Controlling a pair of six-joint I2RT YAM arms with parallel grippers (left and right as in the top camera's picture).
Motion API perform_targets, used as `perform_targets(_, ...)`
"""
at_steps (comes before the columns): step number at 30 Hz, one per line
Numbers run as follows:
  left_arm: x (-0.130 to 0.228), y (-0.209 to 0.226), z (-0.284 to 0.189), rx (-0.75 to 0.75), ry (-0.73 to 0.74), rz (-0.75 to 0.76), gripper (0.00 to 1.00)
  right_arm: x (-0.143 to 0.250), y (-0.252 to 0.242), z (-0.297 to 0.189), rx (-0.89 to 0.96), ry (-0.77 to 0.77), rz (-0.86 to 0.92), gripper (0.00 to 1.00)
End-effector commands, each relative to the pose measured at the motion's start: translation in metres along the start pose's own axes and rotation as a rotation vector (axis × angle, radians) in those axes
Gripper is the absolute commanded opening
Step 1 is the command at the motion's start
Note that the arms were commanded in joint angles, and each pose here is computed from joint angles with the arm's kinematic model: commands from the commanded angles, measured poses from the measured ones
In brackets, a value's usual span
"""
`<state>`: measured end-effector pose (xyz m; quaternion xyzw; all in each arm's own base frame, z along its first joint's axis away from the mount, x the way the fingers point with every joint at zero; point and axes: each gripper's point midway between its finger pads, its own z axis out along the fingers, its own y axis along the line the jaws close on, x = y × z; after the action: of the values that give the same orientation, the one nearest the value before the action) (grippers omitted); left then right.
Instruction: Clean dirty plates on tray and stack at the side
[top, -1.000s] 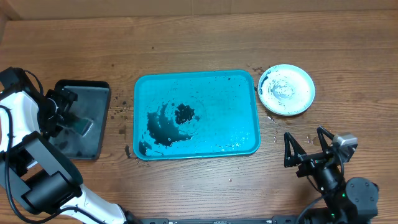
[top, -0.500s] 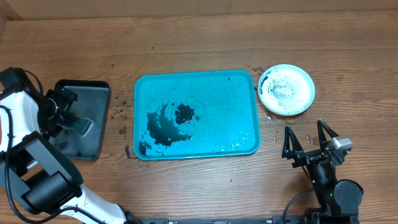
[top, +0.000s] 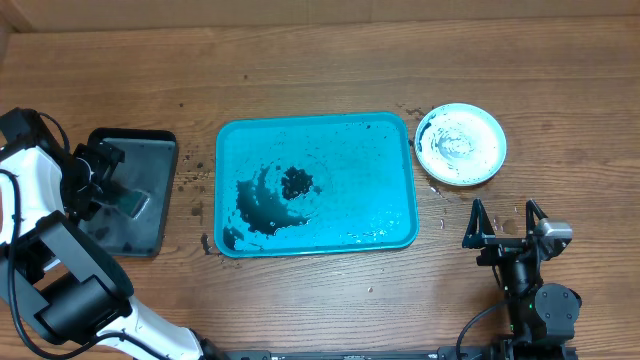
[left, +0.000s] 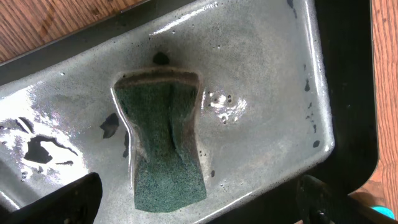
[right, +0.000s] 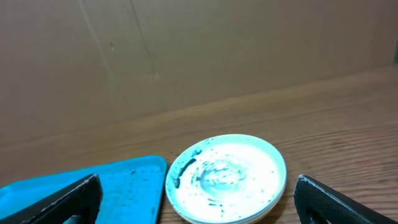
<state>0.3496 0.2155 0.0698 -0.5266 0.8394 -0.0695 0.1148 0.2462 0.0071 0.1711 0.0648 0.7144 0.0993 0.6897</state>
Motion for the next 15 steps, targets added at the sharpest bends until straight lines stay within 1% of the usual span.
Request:
perform_targets(1, 0.0047, 0.0021, 0.0053, -0.003, 0.019, -0.012, 1.0, 0.0001, -0.0059, 0.0, 0.03, -0.012, -0.038, 1.0)
perform_targets(15, 0.0047, 0.0021, 0.0053, -0.003, 0.019, -0.012, 1.0, 0.0001, -0.0056, 0.0, 0.029, -0.012, -0.035, 1.0)
